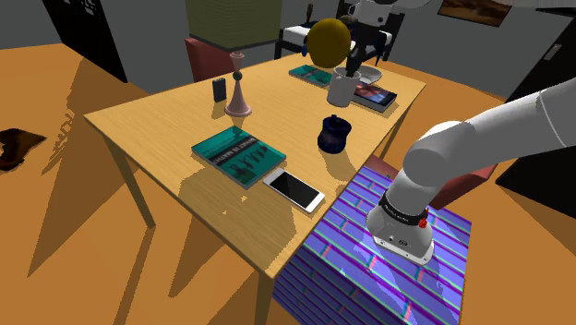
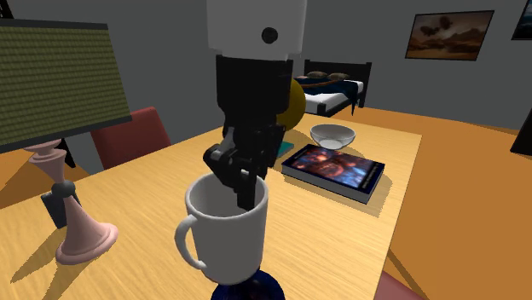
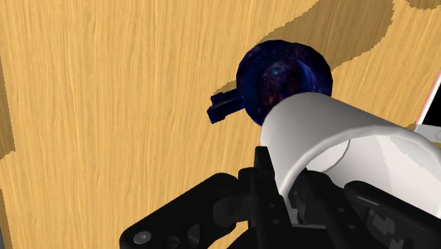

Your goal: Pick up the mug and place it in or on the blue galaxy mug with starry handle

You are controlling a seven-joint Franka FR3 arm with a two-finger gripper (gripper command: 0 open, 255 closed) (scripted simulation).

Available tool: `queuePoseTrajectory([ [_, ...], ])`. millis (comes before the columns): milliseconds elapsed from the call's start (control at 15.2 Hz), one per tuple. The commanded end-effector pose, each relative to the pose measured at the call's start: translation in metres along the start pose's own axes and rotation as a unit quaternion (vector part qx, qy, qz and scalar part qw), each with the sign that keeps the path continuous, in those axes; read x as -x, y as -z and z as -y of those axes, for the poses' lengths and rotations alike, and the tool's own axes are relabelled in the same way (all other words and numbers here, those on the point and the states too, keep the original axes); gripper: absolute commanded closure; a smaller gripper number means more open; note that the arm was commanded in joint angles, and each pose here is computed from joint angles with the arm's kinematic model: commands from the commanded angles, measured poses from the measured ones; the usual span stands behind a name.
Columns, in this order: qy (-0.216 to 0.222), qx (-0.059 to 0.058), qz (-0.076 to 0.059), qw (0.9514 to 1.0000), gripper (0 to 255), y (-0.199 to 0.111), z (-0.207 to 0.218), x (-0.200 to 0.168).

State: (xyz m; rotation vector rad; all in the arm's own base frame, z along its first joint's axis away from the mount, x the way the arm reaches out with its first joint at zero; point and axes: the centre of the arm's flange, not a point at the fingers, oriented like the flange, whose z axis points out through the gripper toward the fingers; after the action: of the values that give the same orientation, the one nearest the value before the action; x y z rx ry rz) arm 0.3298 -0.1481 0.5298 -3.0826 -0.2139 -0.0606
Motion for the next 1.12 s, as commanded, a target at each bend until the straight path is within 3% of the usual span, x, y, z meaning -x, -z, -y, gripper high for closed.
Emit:
queuePoseTrajectory([
  [0, 0.000, 0.000, 0.000, 1.0000, 255, -0.009, 0.001, 0.000],
  [858, 0.000, 0.000, 0.000, 1.0000, 255, -0.081, -0.002, 0.003],
  [1056, 0.000, 0.000, 0.000, 1.0000, 255, -0.081, -0.002, 0.003],
])
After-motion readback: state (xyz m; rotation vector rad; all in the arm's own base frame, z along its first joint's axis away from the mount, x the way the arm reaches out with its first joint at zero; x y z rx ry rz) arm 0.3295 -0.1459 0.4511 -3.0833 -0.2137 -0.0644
